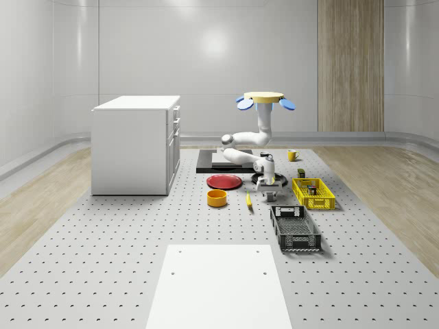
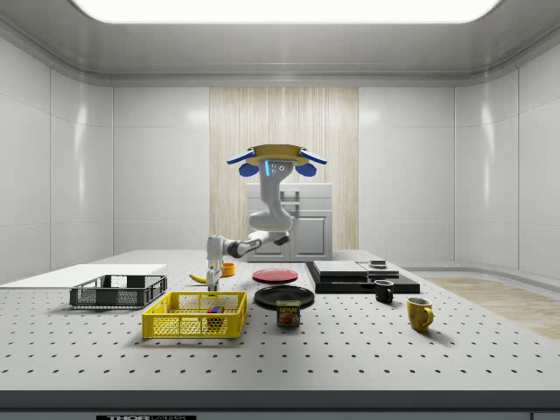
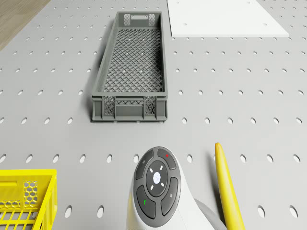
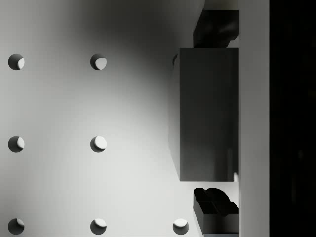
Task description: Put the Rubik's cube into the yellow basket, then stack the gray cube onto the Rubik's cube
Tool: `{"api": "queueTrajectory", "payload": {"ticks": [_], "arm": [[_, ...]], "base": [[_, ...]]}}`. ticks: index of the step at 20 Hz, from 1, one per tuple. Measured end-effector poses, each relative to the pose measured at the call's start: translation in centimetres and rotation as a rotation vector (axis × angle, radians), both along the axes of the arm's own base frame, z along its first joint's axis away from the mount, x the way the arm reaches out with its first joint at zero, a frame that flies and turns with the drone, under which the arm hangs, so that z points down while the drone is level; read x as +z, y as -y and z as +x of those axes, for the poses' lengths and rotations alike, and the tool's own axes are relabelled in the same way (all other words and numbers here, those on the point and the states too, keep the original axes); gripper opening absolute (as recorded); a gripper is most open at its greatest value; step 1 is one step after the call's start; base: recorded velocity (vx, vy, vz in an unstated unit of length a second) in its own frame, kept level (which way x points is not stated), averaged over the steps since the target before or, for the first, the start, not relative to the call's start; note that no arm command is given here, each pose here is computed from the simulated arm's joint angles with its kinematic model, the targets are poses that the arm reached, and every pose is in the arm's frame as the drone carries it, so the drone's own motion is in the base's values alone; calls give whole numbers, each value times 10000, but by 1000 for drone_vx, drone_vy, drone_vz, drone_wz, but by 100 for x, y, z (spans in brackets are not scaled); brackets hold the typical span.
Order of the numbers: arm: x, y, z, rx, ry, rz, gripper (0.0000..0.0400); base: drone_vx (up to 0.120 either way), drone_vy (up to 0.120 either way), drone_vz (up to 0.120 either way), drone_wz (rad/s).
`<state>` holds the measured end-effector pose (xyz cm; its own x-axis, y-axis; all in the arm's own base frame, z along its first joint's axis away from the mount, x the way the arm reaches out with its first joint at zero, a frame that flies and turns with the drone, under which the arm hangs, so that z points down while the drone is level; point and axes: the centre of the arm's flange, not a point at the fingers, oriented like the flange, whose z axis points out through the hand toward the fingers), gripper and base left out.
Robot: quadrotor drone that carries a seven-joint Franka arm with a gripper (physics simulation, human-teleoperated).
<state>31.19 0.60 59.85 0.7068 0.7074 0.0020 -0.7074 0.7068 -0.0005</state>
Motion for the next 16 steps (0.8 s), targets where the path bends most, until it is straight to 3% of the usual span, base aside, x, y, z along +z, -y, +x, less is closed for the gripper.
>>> {"api": "queueTrajectory", "payload": {"ticks": [3, 6, 16], "arm": [[1, 0, 5, 0, 0, 0, 305], [2, 0, 7, 0, 0, 0, 276], [-110, 0, 9, -1, 1, 1, 252]], "base": [[0, 0, 0, 0], [0, 0, 0, 0], [0, 0, 0, 0]]}}
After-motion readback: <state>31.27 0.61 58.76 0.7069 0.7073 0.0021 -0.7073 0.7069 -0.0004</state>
